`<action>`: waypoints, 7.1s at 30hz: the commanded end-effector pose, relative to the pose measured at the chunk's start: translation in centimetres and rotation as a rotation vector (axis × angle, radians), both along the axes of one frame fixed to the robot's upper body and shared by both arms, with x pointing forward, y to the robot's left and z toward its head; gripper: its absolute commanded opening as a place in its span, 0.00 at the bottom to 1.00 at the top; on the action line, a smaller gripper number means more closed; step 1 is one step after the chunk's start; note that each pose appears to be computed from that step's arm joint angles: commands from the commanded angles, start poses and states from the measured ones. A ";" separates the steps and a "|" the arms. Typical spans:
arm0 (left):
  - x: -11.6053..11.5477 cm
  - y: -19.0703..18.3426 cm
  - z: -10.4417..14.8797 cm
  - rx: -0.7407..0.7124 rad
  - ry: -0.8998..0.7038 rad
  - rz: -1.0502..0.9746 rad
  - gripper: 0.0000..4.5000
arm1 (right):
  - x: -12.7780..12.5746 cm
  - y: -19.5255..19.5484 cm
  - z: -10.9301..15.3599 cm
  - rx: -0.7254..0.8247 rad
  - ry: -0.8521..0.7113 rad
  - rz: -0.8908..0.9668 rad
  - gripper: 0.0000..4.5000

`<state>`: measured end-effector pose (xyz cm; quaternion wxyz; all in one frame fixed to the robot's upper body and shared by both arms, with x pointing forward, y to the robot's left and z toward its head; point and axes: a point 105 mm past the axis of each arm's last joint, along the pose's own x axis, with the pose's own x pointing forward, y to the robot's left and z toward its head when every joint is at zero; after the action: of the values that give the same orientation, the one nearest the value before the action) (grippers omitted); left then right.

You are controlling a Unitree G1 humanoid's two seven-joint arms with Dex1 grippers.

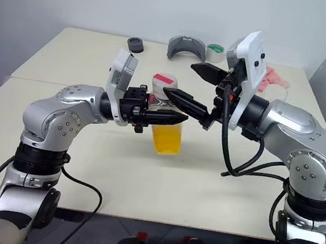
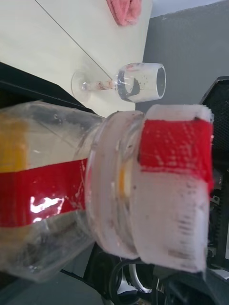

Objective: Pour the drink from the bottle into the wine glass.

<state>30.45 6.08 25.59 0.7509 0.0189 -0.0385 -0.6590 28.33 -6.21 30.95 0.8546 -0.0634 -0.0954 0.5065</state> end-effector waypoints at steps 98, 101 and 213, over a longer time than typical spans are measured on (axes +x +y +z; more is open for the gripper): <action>-1.5 -0.2 1.6 -0.017 -0.103 -0.049 0.44 | -0.2 1.1 3.9 0.226 -0.110 0.113 0.39; -1.5 -0.2 1.5 -0.015 -0.102 -0.047 0.44 | 0.5 -0.2 4.4 0.237 -0.181 0.022 0.39; 10.3 21.3 -9.4 -0.117 -0.087 1.420 0.99 | -1.3 1.0 -2.8 0.029 0.036 0.198 1.00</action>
<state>41.12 27.72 14.93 0.9978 0.0230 -0.0616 -0.0041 27.56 -5.28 27.29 0.8033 -0.0132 -0.0702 0.5913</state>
